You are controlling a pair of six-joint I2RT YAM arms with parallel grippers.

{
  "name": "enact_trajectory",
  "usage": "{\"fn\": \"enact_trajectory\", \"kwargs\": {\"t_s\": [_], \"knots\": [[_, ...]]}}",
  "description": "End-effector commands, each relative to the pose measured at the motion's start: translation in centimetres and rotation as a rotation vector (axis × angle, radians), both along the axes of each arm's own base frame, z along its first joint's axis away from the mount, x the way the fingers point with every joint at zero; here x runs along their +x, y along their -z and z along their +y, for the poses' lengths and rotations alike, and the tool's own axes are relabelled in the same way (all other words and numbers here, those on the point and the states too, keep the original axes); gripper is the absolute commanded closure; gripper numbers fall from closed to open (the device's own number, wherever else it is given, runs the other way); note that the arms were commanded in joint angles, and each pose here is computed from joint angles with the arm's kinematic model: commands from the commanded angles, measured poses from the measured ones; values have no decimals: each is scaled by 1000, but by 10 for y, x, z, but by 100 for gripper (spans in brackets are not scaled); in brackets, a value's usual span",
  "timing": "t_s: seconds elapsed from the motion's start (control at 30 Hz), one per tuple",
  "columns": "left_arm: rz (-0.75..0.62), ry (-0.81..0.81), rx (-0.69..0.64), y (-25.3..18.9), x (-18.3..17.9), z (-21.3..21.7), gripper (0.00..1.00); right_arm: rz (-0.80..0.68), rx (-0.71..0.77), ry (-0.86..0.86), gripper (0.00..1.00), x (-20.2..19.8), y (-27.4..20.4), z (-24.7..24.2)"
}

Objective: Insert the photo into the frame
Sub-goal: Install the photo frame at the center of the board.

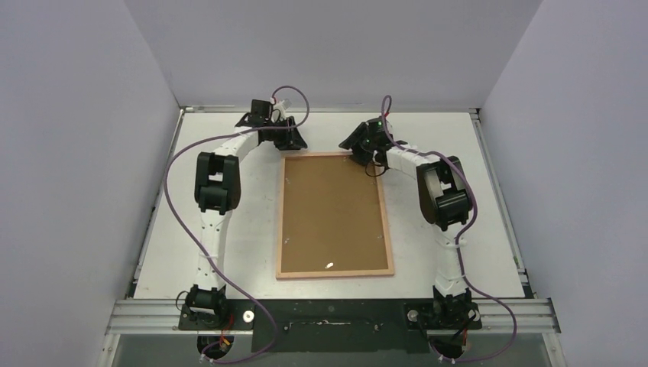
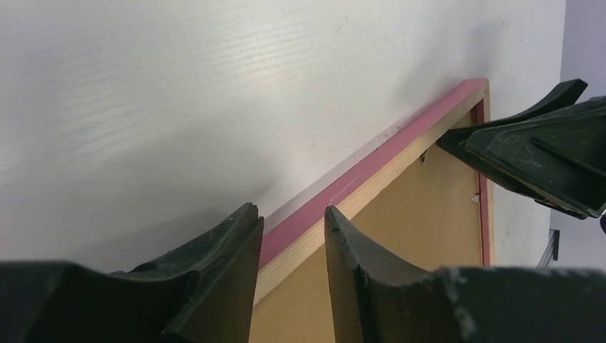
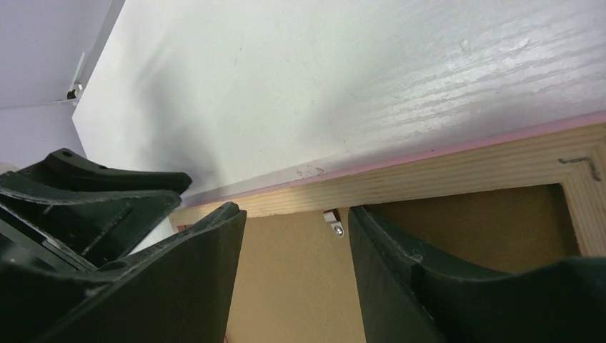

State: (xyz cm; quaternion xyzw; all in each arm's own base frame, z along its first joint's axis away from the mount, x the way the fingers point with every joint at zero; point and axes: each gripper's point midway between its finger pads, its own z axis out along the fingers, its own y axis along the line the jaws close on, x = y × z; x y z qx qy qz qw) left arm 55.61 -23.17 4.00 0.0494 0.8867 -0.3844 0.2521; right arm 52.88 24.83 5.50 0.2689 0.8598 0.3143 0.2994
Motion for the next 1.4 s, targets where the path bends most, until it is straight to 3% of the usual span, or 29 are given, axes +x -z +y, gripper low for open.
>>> {"fn": "enact_trajectory", "kwargs": {"t_s": [0.0,0.13,0.3,0.43,0.6,0.7,0.9,1.0,1.23,1.37], "knots": [[-102,-101,-16,-78,28,30,64,-161,18,-6,44,25,-80,-11],[-113,-182,39,-101,30,59,62,-197,21,-50,43,20,-96,-4],[-92,-322,213,-108,6,108,51,-220,-6,-104,44,5,-105,9],[-74,-418,419,-104,-32,151,34,-221,-42,-131,44,-10,-103,15],[-46,-573,602,-107,-85,203,4,-206,-111,-154,45,-28,-95,19],[0,-688,646,-107,-113,233,3,-199,-161,-169,45,-36,-89,20],[93,-683,528,-116,-153,238,3,-182,-197,-204,45,-51,-81,38],[108,-574,335,-111,-162,213,3,-191,-166,-227,44,-56,-78,58],[131,-438,1,-100,-178,154,15,-146,-77,-308,48,-68,-64,114],[193,-407,-48,-82,-187,134,25,-121,-59,-331,49,-75,-52,138]]}}
